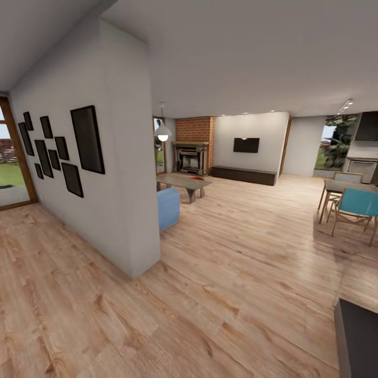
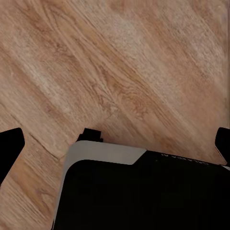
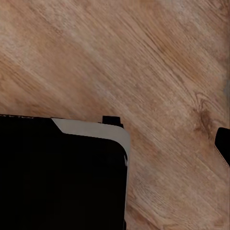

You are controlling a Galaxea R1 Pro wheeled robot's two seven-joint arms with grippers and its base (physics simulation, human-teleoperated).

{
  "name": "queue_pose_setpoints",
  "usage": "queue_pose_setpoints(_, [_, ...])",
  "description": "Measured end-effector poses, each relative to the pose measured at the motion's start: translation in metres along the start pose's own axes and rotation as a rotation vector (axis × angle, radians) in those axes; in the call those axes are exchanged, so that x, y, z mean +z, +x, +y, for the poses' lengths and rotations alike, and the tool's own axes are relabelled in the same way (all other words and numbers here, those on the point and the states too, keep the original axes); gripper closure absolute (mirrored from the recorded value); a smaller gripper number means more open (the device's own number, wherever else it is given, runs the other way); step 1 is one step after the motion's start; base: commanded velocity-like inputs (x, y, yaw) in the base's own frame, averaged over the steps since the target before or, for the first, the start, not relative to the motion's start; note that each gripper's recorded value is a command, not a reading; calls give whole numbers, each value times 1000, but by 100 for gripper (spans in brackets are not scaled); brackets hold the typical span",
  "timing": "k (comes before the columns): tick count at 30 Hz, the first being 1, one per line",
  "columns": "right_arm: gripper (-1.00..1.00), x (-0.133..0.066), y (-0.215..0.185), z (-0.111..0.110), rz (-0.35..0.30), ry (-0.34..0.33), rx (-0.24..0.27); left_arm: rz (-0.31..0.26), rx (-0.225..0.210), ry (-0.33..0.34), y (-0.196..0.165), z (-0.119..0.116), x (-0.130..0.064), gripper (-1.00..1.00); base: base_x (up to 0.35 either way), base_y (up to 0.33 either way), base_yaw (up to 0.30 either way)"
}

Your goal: Move the two storage containers from the living room to the garage. In the garage, place one container on the floor and stack the other container on top of it (either order is fine).

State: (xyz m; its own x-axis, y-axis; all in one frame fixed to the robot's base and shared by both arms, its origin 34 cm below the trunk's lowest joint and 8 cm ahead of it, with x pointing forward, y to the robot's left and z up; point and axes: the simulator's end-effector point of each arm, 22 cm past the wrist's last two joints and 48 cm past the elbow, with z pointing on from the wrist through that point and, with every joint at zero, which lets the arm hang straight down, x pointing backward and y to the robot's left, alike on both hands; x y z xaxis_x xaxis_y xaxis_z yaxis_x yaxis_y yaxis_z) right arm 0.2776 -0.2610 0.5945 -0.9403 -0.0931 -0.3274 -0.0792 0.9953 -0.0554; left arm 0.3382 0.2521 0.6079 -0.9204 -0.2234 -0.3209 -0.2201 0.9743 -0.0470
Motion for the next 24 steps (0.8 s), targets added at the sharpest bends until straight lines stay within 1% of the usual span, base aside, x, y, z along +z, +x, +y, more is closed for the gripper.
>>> queue_pose_setpoints(7, [-100,0,0,0,0,1,4,0,0,0,0,0,0,-100,322,0,-1])
queue_pose_setpoints(10, [-100,0,0,0,0,0,4,0,0,0,0,0,0,-100,322,0,-98])
queue_pose_setpoints(24, [-100,0,0,1,0,-1,4,1,0,0,0,0,0,-100,322,0,-268])
